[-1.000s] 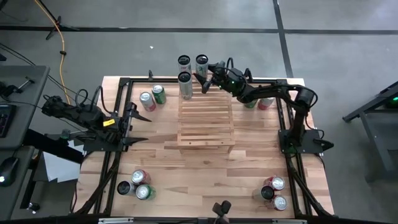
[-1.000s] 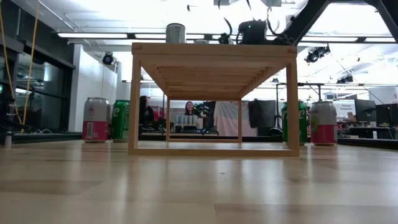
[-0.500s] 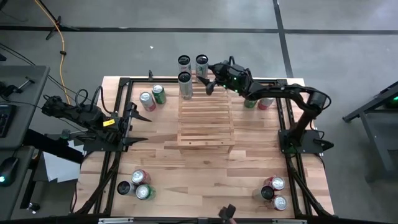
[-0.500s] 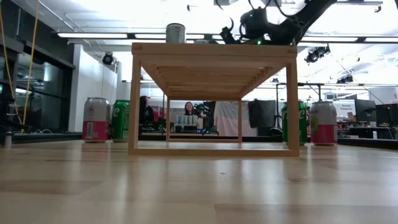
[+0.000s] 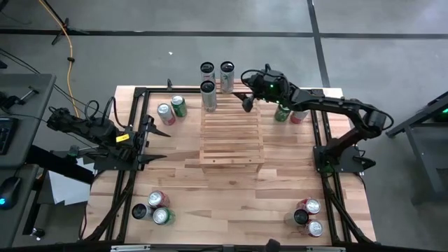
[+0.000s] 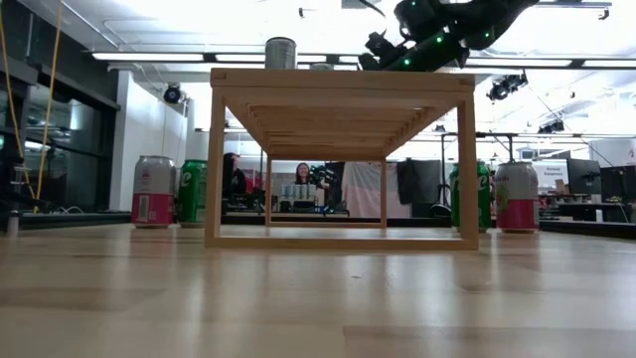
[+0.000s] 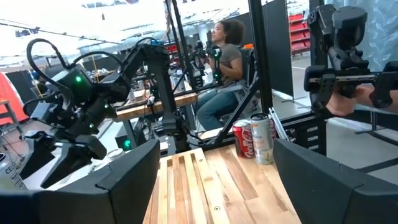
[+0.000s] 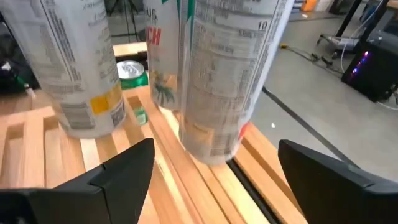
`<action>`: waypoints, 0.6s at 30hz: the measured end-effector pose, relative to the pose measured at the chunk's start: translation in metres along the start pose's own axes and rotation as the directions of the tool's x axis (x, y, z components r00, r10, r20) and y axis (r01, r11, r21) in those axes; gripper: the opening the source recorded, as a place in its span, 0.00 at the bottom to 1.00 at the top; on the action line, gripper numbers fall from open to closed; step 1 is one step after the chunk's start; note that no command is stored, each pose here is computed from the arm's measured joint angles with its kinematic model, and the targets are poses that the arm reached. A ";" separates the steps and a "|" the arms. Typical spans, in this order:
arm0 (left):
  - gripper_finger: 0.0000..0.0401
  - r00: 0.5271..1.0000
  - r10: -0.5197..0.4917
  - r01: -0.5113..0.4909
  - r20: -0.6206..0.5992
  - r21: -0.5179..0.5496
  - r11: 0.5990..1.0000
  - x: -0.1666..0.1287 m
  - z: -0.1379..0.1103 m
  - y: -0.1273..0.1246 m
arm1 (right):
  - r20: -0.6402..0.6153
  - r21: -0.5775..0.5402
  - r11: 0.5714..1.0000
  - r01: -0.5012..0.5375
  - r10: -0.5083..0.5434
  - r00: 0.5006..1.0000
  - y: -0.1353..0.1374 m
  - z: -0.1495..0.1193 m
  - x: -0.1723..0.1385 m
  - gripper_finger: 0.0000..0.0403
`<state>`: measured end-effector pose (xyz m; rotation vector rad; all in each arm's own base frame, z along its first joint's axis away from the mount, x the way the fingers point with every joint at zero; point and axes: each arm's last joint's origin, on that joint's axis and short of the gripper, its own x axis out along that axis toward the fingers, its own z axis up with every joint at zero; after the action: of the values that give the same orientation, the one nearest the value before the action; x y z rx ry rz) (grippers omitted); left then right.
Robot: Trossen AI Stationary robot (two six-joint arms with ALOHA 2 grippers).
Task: Place canned beverage on shelf
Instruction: Put the top white pink soda can aligned with the other white pink soda can on the shelf
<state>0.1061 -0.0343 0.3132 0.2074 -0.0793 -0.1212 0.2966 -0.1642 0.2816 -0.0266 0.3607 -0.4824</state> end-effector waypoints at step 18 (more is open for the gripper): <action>0.76 1.000 0.001 -0.001 0.002 -0.001 1.000 0.000 0.000 0.000 | -0.003 -0.003 0.975 0.223 -0.223 0.975 0.005 -0.020 0.034 0.02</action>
<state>0.1061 -0.0342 0.3134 0.2064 -0.0813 -0.1206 0.3203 -0.1745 0.2514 -0.0697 0.3640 -0.7044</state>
